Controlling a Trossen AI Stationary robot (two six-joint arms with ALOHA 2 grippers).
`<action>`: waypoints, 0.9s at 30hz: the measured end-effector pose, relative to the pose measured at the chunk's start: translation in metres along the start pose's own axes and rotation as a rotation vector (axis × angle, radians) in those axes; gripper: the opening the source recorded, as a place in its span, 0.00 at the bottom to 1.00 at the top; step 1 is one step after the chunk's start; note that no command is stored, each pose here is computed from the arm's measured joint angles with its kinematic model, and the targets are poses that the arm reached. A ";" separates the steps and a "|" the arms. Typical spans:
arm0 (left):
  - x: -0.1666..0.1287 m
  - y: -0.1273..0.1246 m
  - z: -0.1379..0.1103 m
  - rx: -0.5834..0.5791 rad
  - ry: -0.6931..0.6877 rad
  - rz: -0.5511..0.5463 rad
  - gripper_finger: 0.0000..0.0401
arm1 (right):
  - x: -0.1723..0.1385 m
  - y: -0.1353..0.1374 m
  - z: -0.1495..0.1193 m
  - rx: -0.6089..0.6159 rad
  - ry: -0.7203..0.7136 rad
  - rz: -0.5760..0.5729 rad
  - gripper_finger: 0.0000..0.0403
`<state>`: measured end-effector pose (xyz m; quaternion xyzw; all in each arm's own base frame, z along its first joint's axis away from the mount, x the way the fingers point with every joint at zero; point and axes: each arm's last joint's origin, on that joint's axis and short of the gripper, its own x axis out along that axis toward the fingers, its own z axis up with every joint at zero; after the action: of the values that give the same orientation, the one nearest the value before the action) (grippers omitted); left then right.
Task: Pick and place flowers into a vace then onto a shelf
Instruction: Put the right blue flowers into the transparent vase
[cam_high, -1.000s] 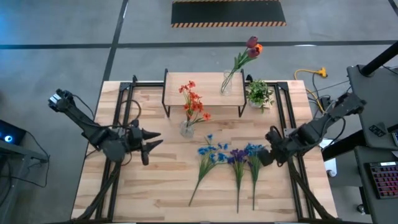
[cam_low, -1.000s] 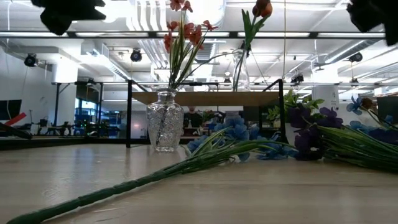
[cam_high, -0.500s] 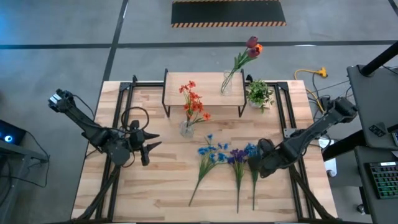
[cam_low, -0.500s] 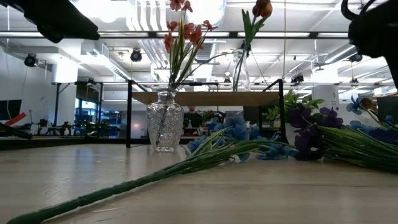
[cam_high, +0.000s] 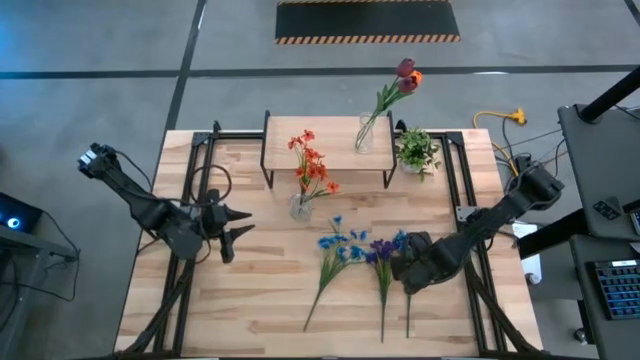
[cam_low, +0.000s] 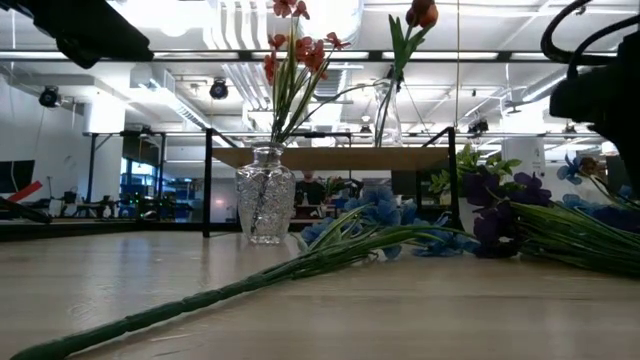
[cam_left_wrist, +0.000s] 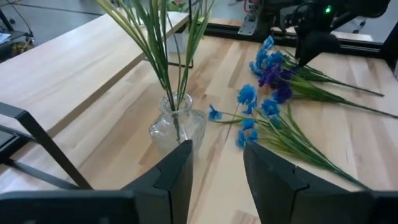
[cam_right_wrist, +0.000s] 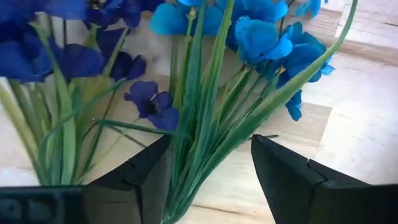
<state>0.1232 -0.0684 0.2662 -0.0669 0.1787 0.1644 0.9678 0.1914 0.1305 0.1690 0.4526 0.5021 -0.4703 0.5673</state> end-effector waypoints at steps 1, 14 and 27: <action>-0.001 0.001 0.000 0.000 0.000 0.000 0.31 | 0.002 0.000 0.000 0.001 -0.003 -0.006 0.50; -0.006 0.008 0.000 -0.002 0.009 -0.017 0.31 | 0.017 0.004 -0.005 0.001 0.006 -0.053 0.36; -0.006 0.008 0.000 0.002 0.014 -0.013 0.31 | 0.014 0.002 -0.003 -0.049 0.006 -0.027 0.05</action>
<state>0.1153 -0.0626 0.2675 -0.0683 0.1849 0.1573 0.9677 0.1935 0.1327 0.1549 0.4332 0.5211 -0.4641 0.5704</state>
